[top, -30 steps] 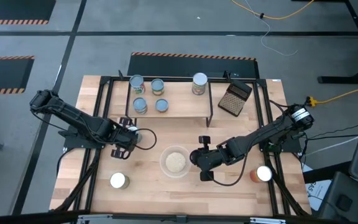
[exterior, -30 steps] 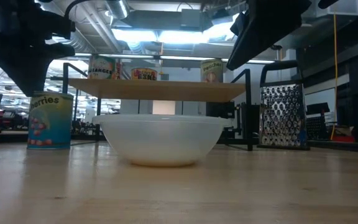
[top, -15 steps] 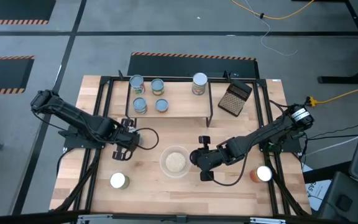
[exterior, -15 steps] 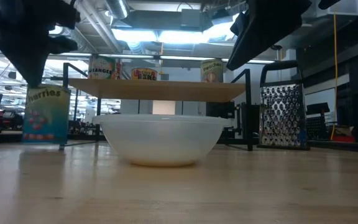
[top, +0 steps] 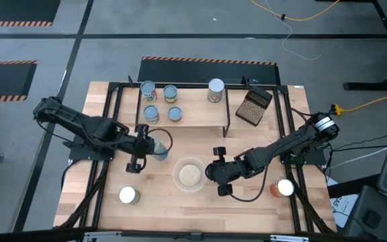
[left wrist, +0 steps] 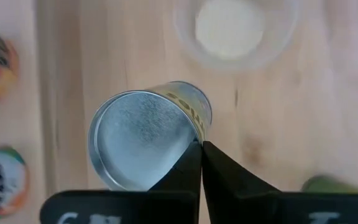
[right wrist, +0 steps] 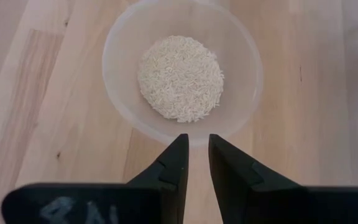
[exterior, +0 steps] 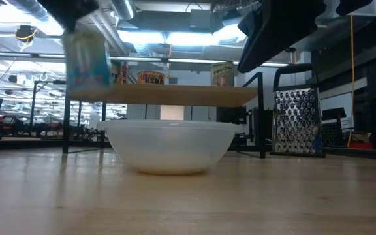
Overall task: Pick and place cans onto a shelf
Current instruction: Put the canned cherries on the shelf
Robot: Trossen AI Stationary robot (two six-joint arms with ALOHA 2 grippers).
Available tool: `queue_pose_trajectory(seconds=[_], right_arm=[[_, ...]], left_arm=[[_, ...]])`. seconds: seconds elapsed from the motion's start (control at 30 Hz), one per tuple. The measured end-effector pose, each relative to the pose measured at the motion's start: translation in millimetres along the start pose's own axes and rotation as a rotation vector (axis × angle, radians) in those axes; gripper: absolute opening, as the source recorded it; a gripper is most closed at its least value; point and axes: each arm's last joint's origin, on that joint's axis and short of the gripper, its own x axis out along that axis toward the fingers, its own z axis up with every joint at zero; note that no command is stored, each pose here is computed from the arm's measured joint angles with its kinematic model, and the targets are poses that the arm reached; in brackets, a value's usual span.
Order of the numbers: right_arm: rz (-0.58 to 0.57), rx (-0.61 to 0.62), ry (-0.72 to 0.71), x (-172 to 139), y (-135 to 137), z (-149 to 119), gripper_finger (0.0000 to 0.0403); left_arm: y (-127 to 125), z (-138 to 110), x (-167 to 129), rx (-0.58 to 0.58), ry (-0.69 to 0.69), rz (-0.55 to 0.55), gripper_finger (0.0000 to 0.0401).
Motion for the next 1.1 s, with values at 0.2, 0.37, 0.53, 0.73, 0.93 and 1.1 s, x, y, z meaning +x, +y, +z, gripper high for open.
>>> queue_pose_trajectory(seconds=[0.2,0.37,0.53,0.73,0.93,1.1], right_arm=[[-0.006,0.011,-0.01,1,-4,2,0.0067],[-0.004,0.015,-0.02,1,-4,3,0.0067],[0.006,0.022,-0.031,1,-4,4,0.0067],[0.008,0.023,-0.04,1,-4,5,0.0067],[0.009,0.025,-0.045,1,-4,6,0.0067],[0.011,0.029,-0.051,1,-3,6,0.0067]], left_arm=[[4,25,-35,0.009,-0.137,-0.015,0.0],[14,44,-52,0.051,-0.196,0.007,0.0],[31,68,-59,0.134,-0.21,0.063,0.0],[61,99,-55,0.237,-0.169,0.151,0.0],[97,125,-38,0.323,-0.091,0.221,0.0],[129,136,-14,0.344,-0.016,0.221,0.0]])
